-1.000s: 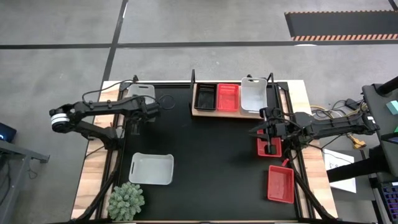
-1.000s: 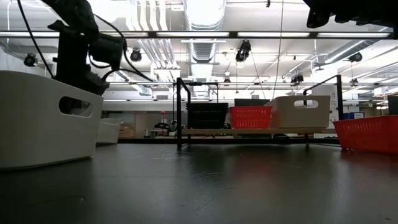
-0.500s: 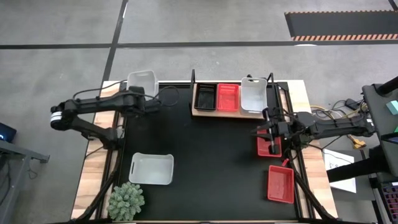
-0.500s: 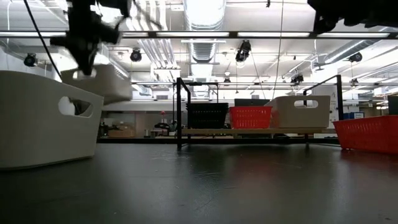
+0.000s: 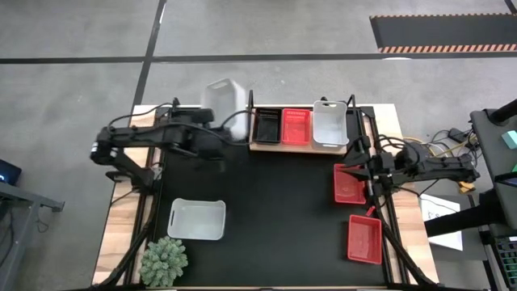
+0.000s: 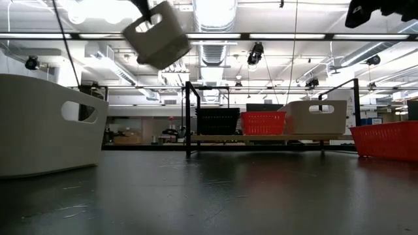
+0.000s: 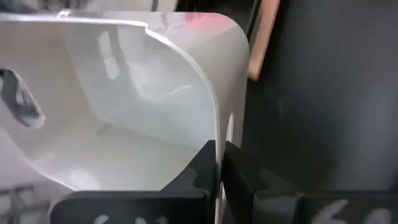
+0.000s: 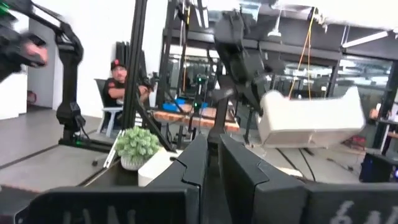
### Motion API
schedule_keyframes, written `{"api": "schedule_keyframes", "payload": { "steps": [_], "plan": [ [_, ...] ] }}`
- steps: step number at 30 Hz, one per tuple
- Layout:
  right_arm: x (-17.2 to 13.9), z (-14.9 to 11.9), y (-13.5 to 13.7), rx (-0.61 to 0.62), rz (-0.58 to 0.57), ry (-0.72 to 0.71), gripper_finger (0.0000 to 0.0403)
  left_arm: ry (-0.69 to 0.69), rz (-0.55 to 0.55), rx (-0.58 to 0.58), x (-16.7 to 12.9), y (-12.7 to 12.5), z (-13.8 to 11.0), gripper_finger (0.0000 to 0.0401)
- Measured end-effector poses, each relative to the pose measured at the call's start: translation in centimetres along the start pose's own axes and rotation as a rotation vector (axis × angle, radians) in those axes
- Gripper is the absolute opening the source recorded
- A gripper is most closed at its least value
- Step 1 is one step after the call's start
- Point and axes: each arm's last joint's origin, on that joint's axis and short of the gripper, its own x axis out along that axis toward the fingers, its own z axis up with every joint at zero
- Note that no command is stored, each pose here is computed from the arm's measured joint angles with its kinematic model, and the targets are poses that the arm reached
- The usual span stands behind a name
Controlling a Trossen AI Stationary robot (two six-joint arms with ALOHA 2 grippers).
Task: Stack baskets on shelf by color
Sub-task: Stack the top white bin into the top of the white bin on the shelf
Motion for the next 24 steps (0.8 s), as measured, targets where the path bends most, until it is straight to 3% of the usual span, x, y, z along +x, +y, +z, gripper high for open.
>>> {"api": "schedule_keyframes", "payload": {
  "steps": [11,19,24],
  "plan": [
    [-1.3,0.4,0.1,-0.005,0.002,-0.040,0.0034,-0.246,0.006,0.038,1.8,-3.3,9.1,0.0000],
    [-2.6,1.0,0.3,-0.029,0.044,-0.119,0.0034,-0.455,0.049,0.057,4.3,-5.0,12.9,0.0000],
    [-2.7,1.0,0.3,-0.047,0.043,-0.122,0.0034,-0.588,0.017,0.031,6.1,-5.7,14.8,0.0000]
  ]
}}
